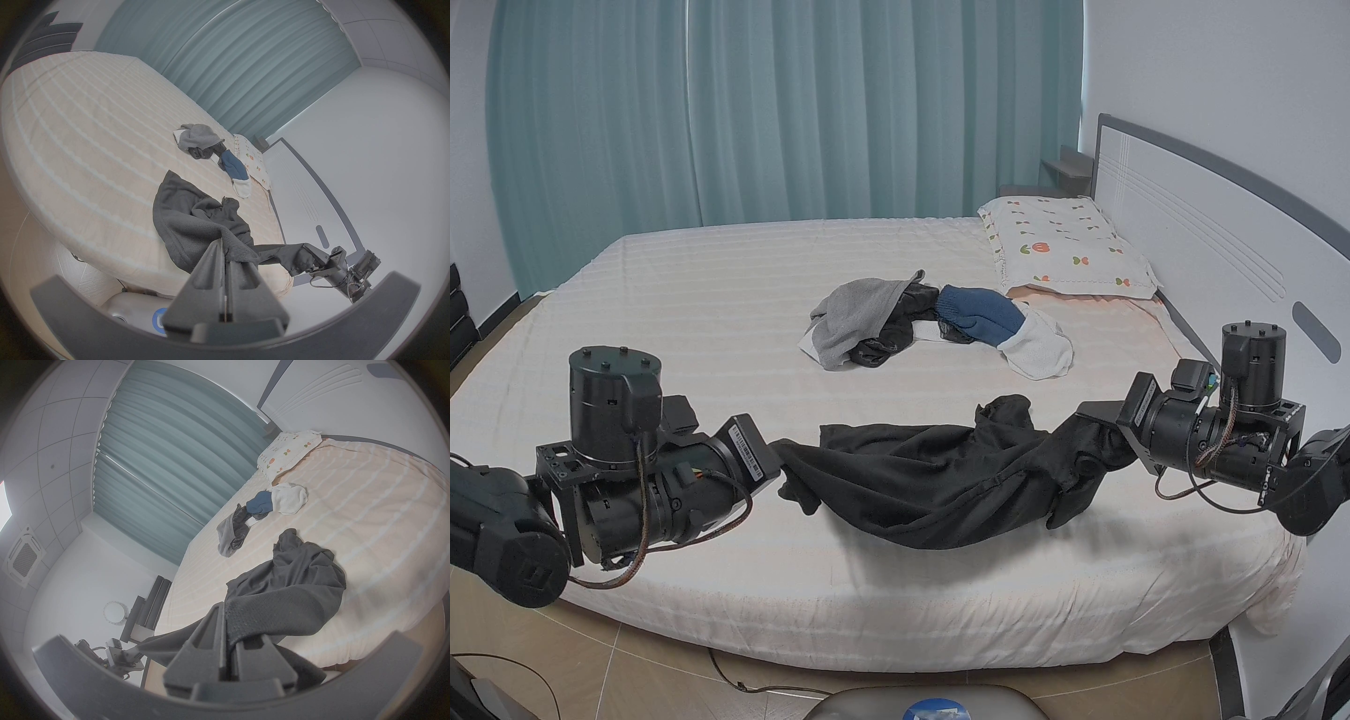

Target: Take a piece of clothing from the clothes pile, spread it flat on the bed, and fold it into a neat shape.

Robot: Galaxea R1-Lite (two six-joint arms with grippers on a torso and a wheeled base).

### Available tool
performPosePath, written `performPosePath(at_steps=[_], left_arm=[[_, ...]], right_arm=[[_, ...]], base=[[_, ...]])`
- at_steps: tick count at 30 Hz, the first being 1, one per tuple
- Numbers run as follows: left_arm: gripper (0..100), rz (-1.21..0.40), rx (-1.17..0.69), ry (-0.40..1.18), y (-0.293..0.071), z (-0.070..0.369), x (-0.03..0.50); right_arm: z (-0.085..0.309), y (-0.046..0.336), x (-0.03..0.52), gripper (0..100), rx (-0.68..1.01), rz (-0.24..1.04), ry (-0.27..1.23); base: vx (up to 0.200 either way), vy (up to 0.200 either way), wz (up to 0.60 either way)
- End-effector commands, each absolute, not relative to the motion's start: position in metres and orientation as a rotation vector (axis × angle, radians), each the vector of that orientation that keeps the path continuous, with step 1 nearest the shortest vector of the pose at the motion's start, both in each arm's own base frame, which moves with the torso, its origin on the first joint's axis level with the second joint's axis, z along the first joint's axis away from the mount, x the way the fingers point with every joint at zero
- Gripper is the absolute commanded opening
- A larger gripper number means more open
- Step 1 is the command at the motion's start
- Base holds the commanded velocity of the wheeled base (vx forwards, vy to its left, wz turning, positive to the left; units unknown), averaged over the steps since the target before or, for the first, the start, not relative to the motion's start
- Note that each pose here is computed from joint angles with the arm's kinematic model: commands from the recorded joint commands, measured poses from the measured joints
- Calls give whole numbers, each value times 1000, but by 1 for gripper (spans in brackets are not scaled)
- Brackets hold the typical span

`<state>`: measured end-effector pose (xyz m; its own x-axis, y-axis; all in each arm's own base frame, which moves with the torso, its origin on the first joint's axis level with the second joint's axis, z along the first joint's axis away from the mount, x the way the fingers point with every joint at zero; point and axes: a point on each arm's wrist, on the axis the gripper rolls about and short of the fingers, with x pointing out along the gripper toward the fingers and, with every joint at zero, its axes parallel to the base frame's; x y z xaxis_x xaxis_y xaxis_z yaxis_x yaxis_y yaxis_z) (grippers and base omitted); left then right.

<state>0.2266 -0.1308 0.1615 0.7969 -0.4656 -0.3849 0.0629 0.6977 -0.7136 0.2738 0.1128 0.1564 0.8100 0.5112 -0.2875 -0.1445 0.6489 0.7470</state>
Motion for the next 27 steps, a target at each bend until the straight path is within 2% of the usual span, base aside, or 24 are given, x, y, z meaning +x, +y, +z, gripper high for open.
performPosePath(at_steps=[1, 12, 27], left_arm=[[0, -315, -760, 563, -127, 168, 224], [0, -321, -820, 536, -120, 178, 221], [0, -312, -823, 528, -118, 180, 222]], right_arm=[[156, 113, 274, 0, 782, 391, 512], [159, 112, 273, 0, 784, 393, 501], [163, 114, 275, 0, 772, 316, 438]], base=[[0, 0, 0], [0, 200, 0], [0, 200, 0]])
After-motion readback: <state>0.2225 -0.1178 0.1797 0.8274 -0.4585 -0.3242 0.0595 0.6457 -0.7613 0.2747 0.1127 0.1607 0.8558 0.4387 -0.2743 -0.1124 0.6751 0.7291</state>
